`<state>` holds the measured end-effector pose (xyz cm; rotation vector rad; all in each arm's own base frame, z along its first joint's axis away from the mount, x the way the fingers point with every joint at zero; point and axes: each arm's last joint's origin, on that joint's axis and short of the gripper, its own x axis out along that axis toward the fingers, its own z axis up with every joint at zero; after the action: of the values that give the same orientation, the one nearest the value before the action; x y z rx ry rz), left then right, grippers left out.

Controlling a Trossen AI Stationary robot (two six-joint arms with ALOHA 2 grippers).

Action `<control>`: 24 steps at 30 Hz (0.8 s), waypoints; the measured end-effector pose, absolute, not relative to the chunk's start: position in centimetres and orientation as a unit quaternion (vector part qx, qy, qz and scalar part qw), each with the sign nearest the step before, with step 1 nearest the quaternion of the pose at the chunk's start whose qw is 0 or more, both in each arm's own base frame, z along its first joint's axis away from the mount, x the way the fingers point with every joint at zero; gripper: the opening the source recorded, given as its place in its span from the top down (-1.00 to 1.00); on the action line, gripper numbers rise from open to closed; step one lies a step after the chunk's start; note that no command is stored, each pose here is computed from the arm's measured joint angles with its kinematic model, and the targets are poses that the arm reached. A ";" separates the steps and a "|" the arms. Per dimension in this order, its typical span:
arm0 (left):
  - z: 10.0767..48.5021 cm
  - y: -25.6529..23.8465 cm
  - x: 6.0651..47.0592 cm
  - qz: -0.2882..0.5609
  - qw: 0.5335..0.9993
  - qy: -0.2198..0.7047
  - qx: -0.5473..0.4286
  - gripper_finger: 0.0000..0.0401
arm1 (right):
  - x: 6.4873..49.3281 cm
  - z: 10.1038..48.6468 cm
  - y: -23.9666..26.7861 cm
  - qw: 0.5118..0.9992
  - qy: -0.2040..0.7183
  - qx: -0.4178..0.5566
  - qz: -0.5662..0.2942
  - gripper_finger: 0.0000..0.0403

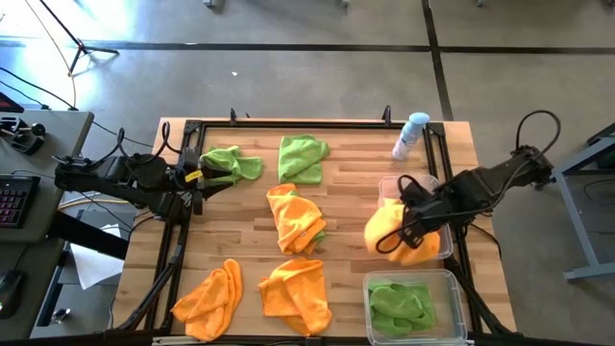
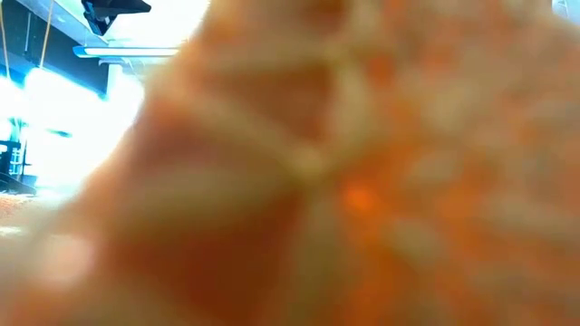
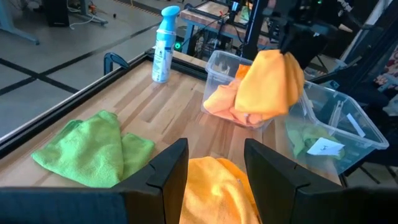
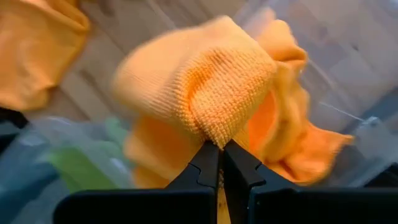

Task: Sort microfiber towel by color & place in baskets
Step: Put the yellow towel into the top transparent bin

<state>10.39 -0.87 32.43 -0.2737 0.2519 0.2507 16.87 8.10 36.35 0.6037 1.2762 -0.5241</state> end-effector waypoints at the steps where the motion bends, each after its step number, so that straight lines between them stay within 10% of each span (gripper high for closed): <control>1: 32.4 -0.9 10.4 0.124 0.975 0.125 -0.136 0.28 | 16.2 36.1 7.7 0.730 0.580 0.273 -0.237 1.00; 24: 32.4 -0.9 10.4 0.125 0.975 0.124 -0.136 0.28 | 0.2 35.8 -0.9 0.840 0.352 0.370 -0.184 1.00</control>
<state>10.39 -0.86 32.44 -0.2748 0.2507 0.2521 0.16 -0.94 35.78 0.7821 0.7449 -0.3898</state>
